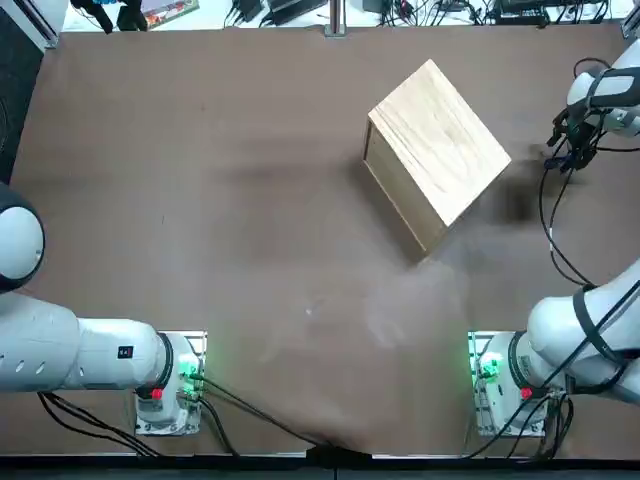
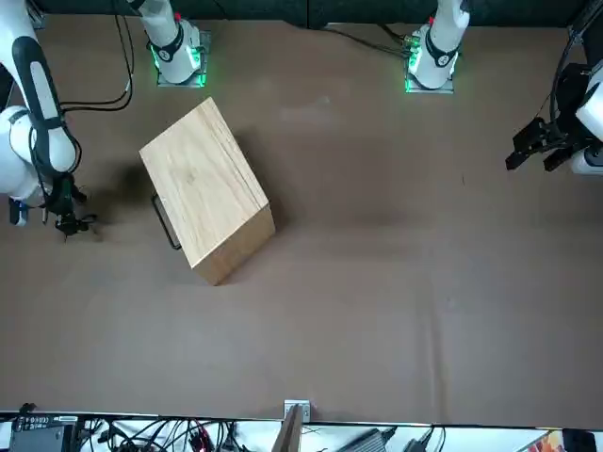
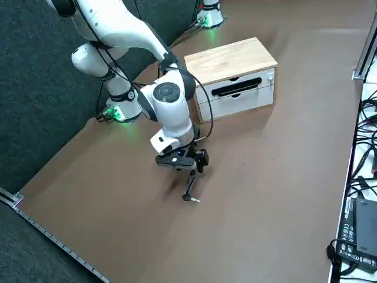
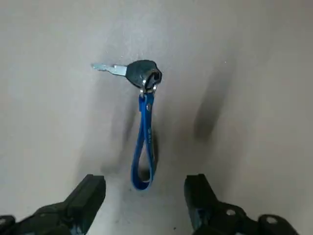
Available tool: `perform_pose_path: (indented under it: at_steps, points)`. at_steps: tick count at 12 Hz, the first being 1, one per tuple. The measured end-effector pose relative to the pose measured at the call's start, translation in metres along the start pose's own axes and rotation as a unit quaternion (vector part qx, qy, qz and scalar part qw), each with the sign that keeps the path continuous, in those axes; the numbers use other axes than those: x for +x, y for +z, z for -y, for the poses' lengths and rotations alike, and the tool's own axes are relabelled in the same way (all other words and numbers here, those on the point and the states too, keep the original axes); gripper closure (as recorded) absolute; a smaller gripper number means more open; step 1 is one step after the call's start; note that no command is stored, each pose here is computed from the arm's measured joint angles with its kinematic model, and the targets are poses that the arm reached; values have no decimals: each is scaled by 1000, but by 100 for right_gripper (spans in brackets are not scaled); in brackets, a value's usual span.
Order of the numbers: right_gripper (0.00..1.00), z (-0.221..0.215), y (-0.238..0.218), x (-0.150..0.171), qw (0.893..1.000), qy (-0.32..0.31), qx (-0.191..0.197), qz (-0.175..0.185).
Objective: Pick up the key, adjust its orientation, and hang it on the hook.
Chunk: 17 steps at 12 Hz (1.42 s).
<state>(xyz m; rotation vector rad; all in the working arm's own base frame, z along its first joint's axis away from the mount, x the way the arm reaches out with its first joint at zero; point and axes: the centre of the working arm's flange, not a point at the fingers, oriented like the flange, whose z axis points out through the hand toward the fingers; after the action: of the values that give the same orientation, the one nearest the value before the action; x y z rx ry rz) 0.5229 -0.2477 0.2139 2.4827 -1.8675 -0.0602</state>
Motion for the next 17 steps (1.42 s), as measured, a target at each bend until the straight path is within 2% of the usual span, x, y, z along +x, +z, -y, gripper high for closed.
perform_pose_path:
  at_steps: [6, 14, 16, 17]
  points:
    - [0, -1, 21, -1, 1000, -13, -5, 3]
    - [0, -1, 27, 1, 1000, -15, -2, 0]
    - [1, -3, 28, 3, 1000, -13, -1, 0]
    - [5, -4, 29, 4, 1000, -14, 0, -1]
